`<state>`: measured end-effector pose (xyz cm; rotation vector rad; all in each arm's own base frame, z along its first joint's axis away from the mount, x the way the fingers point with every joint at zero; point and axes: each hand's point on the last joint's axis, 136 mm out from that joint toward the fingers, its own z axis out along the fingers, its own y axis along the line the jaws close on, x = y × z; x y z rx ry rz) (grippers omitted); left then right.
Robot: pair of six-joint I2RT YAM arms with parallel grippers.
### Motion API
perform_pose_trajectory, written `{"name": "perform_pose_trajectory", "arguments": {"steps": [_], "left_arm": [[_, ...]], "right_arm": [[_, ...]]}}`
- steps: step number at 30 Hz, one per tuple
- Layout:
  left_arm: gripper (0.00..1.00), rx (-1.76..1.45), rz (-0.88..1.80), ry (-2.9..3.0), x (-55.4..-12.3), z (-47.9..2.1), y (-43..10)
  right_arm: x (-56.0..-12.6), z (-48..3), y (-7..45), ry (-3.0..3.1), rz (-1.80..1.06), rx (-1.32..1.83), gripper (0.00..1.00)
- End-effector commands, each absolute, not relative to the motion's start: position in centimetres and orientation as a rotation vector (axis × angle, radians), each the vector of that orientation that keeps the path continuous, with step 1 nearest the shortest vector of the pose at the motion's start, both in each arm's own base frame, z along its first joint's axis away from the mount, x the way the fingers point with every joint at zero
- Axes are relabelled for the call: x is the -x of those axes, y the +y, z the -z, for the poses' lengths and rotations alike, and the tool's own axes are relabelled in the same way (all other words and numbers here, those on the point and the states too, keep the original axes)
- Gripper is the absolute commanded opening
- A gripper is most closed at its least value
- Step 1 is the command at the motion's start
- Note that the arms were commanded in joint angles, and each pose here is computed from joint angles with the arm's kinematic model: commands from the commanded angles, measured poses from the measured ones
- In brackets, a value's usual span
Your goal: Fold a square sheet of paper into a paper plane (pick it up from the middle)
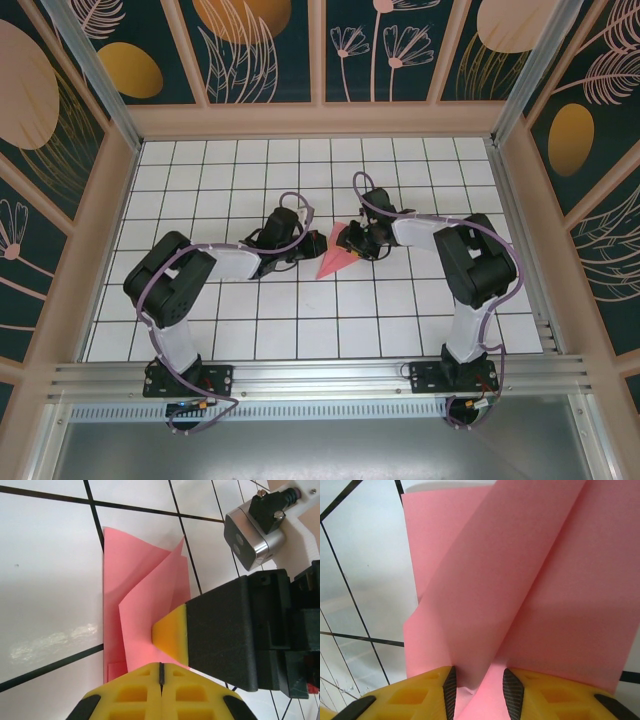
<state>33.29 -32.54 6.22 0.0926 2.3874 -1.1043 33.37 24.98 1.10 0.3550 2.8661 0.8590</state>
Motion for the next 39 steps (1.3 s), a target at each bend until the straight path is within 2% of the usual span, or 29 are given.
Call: {"name": "perform_pose_trajectory", "arguments": {"steps": [1, 13, 25, 39], "left_arm": [[0.06, -0.109, 1.187, 2.367, -32.7, -7.2, -33.0], [0.09, -0.138, 1.295, 2.423, -31.5, -5.4, -34.2], [0.05, -0.055, 1.148, 2.533, -32.0, -2.1, -33.0], [0.04, -0.044, 1.108, 2.562, -32.2, -1.5, -32.7]], "right_arm": [[-27.6, 7.5, 18.5, 3.119, -0.331, -0.545, 0.37], [-27.3, 7.7, 18.3, 3.132, -0.312, -0.579, 0.37], [-27.0, 7.9, 18.3, 3.135, -0.328, -0.596, 0.36], [-26.6, 8.5, 18.0, 3.151, -0.305, -0.596, 0.33]]}}
